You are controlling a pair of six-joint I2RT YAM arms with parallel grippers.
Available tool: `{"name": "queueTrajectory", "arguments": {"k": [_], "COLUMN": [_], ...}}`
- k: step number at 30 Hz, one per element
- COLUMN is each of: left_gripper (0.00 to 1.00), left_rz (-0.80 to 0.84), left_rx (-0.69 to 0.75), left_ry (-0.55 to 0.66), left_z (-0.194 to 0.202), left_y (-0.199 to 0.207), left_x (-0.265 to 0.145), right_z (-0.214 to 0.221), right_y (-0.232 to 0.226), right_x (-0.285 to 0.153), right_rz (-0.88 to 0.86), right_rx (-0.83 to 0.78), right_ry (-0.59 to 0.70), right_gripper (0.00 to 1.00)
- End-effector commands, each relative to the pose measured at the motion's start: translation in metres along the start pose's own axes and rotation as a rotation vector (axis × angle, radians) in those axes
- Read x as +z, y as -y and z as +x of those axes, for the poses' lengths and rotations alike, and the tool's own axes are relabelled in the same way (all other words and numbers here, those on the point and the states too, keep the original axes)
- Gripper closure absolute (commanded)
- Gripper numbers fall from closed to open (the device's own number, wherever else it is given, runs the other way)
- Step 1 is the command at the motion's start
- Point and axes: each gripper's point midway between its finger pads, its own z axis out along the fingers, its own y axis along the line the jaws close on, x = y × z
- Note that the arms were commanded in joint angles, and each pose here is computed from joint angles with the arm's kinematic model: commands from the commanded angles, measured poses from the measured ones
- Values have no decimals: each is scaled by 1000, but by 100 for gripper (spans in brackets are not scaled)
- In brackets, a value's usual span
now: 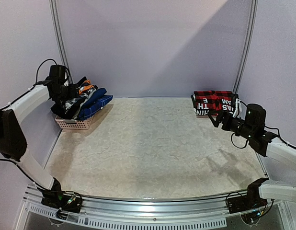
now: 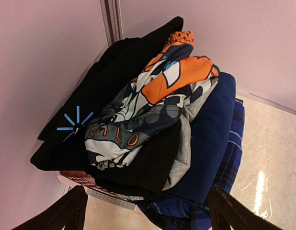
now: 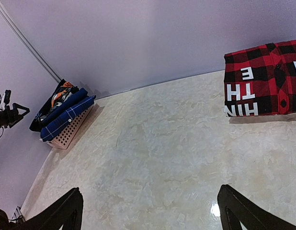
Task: Fold and stack the mixed laundry pile
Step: Pick up the crumpled T-shirt from the bin.
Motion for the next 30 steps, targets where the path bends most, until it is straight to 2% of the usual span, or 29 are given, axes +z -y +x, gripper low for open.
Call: {"name": "queueTrajectory", "arguments": {"k": [1,3,8,15,23,26,30], "left_gripper": [12,12,15,16,19,24,46], "left_rz": [-27,-39,-116,-105,-111,-113,-109], "left_rx": [26,49,63,43,-15,-28,-42], "left_ry": [-37,-57,-133,-135,-212,-223,-218], "left_z": [-14,-21,-24,-35,-17,-11,-10], "left_y": [-7,-4,-31,-47,-71,-76,-80], "left_x": [21,31,66,97,136,146,153], "right_z": [-4,-5,-3,-4,-2,-1,-1], "right_y": [-3,-4,-6,-8,-10,-10,-12], "right_x": [0,-1,0,-1,-1,0,1], "right_rz": [4,-2,-11,-23,-35,-40,-49], "right_rx": [4,2,3,-3,-1,-1,2], "right_ry": [-5,-2,-13,-9,-18,-21,-23], "right_gripper": [1,1,1,1,1,1,1]}}
